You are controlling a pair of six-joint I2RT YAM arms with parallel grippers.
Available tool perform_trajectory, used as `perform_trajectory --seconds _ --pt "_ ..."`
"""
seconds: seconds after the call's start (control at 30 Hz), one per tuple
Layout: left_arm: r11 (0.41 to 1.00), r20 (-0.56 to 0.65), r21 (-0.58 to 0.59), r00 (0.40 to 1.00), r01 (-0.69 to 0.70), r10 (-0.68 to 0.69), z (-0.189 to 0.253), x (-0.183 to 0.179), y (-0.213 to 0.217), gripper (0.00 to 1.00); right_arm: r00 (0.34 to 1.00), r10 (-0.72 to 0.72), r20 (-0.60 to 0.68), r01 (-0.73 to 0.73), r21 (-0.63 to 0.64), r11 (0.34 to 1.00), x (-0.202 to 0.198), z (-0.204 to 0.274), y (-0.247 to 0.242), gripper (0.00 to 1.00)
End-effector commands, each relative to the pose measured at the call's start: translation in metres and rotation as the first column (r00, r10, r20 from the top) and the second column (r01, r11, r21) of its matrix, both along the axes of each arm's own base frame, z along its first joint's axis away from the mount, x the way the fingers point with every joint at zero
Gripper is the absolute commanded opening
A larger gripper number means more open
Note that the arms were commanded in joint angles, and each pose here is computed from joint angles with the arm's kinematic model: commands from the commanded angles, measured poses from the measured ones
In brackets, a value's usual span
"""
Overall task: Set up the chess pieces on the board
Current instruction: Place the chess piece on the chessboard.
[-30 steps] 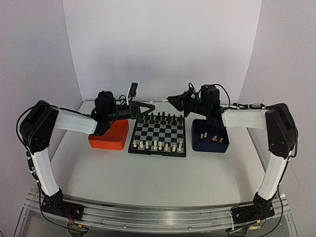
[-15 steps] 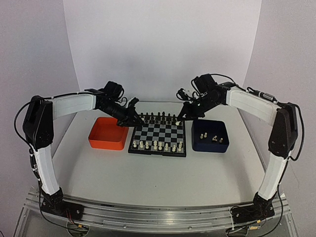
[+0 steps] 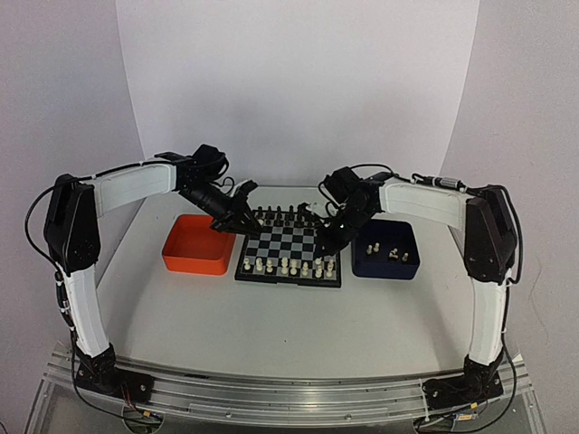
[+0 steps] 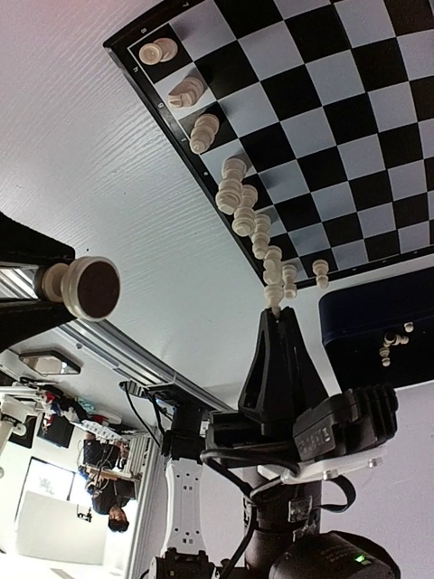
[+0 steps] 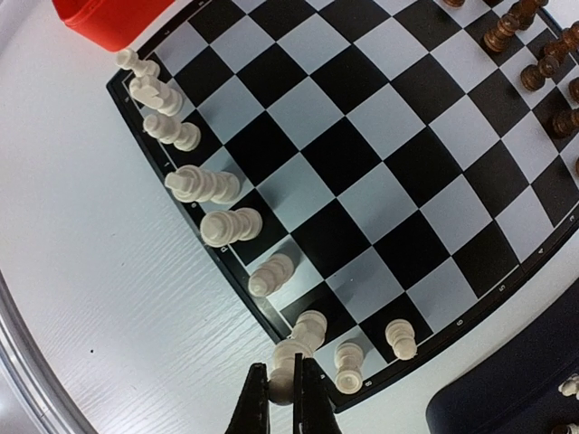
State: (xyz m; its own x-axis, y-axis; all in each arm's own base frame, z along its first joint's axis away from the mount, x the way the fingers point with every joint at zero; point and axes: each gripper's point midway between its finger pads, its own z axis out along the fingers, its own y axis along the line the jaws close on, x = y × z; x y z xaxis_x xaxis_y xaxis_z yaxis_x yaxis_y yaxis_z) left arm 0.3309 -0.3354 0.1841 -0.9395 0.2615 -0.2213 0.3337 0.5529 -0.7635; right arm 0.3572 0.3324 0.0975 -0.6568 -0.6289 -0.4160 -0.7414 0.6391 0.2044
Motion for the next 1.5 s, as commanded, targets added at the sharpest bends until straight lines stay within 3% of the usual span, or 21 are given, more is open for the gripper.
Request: perform_trajectory --seconds 0.0,1.47 --pt "0.998 0.037 -0.018 0.998 0.058 -0.057 0.000 -0.002 -0.003 0.00 0.994 -0.012 0.106 0.016 -0.031 0.999 0.025 0.000 0.001 0.00" --pt "0.998 0.079 -0.026 0.996 0.053 -0.051 0.002 0.000 -0.002 0.00 0.996 -0.069 0.059 0.072 -0.059 0.996 0.030 -0.049 0.002 0.00"
